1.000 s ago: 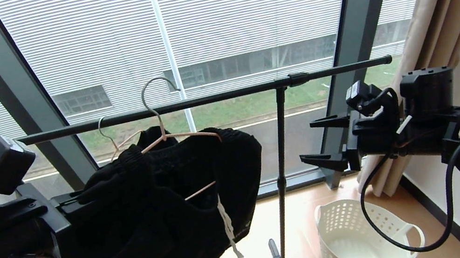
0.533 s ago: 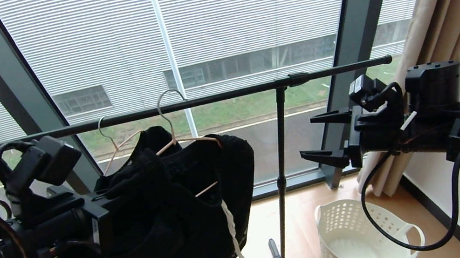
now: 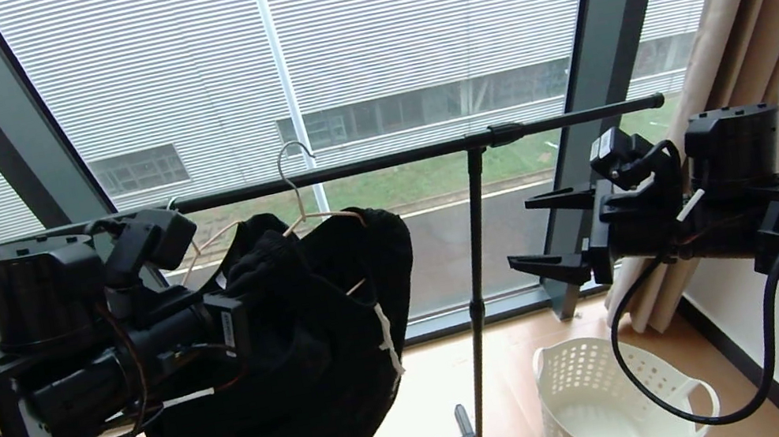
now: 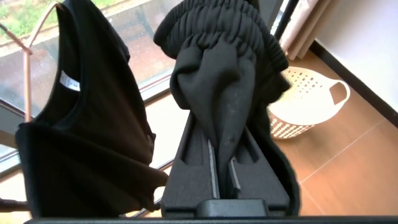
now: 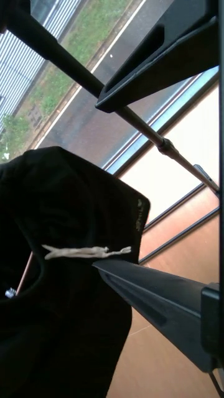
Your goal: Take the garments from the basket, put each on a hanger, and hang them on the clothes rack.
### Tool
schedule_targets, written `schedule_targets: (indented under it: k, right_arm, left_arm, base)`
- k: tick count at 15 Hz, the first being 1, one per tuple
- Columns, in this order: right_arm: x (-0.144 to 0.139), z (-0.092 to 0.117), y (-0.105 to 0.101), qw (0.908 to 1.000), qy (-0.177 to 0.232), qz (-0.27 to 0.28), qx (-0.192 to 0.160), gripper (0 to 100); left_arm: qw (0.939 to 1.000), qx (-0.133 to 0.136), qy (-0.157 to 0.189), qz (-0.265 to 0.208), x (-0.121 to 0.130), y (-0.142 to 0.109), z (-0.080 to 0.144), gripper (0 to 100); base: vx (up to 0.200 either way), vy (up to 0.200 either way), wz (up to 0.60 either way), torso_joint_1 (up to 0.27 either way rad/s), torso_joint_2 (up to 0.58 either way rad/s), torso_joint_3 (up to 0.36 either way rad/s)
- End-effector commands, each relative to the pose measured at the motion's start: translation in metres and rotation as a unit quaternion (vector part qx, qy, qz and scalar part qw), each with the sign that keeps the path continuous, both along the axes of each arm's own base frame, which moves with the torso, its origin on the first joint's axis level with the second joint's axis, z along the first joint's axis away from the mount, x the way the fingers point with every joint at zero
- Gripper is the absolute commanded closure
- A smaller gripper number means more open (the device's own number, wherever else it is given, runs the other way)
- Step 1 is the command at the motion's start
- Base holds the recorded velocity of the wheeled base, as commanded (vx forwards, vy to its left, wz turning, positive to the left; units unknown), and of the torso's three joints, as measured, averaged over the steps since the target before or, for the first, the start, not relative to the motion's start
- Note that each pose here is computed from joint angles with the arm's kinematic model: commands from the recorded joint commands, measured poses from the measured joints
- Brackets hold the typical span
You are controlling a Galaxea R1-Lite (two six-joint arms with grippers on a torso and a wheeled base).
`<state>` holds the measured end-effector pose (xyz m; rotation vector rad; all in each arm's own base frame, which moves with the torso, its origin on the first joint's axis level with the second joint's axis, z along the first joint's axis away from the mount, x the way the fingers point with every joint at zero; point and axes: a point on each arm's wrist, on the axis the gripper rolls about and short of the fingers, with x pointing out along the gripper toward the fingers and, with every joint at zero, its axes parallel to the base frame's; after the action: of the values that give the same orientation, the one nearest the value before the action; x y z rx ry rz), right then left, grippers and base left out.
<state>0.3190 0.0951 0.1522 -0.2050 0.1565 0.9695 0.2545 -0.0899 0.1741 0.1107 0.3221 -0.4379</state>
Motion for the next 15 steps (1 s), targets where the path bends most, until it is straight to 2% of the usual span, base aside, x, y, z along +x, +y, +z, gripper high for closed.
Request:
schedule_targets:
  k: [1, 9, 15]
  right_arm:
    - [0.0, -0.002, 0.0, 1.0, 0.002, 0.0, -0.001, 0]
    - [0.0, -0.004, 0.0, 1.0, 0.006, 0.001, -0.002, 0]
    - [0.0, -0.005, 0.0, 1.0, 0.007, 0.001, -0.002, 0]
  left_arm:
    - [0.9999, 0.005, 0.014, 0.0, 0.01, -0.004, -0.008, 100]
    - [0.9996, 0.009, 0.025, 0.006, 0.031, -0.01, -0.017, 100]
    - [0.9995, -0.003, 0.027, 0.012, 0.04, -0.012, -0.018, 100]
  base:
    - [0.0, 0.0, 0.0, 0.0, 0.0, 0.0]
    - [0.0, 0.0, 0.0, 0.0, 0.0, 0.0]
    - [0.0, 0.0, 0.0, 0.0, 0.0, 0.0]
